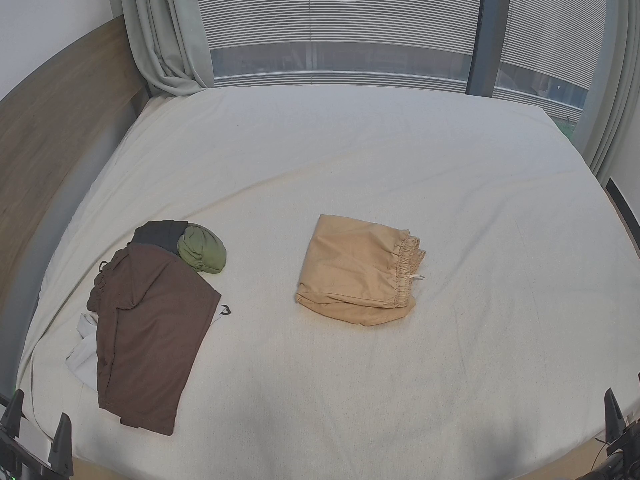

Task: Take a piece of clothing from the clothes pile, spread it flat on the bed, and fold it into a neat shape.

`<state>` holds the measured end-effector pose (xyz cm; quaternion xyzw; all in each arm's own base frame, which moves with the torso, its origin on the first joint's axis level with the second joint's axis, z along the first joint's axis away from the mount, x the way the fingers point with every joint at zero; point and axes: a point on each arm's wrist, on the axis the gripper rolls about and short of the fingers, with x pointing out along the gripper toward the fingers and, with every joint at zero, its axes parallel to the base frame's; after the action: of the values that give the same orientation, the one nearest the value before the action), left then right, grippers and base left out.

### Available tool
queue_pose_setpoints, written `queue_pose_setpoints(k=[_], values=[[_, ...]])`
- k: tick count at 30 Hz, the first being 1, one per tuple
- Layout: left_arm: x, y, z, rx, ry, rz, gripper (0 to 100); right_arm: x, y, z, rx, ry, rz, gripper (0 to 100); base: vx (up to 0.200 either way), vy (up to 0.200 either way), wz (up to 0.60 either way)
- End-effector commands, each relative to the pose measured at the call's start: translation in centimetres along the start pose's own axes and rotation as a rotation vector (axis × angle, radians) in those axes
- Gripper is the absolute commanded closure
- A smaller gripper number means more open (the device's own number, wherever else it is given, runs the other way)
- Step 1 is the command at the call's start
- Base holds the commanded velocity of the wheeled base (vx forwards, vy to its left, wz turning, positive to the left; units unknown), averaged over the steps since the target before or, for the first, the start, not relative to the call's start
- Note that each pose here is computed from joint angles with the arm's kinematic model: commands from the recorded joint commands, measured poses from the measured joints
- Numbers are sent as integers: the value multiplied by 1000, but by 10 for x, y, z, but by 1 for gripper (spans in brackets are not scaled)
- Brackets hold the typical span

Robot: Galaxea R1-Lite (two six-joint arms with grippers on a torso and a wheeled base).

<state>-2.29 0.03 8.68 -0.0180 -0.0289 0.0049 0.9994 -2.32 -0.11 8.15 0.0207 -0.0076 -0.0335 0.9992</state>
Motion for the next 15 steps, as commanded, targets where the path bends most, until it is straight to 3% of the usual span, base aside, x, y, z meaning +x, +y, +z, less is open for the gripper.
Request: queue_pose_setpoints(k=[1, 5, 9, 15], values=[[-1, 1, -5, 10, 11, 36, 0, 1, 0, -5, -13, 25, 0, 0, 0, 0, 0], [-1, 2, -6, 8, 22, 70, 0, 1, 0, -5, -13, 25, 0, 0, 0, 0, 0], [0, 0, -12, 33, 66, -13, 0, 1, 0, -5, -16, 25, 2, 0, 0, 0, 0], [0, 0, -11, 27, 61, -20, 0, 1, 0, -5, -30, 22, 30, 0, 0, 0, 0]])
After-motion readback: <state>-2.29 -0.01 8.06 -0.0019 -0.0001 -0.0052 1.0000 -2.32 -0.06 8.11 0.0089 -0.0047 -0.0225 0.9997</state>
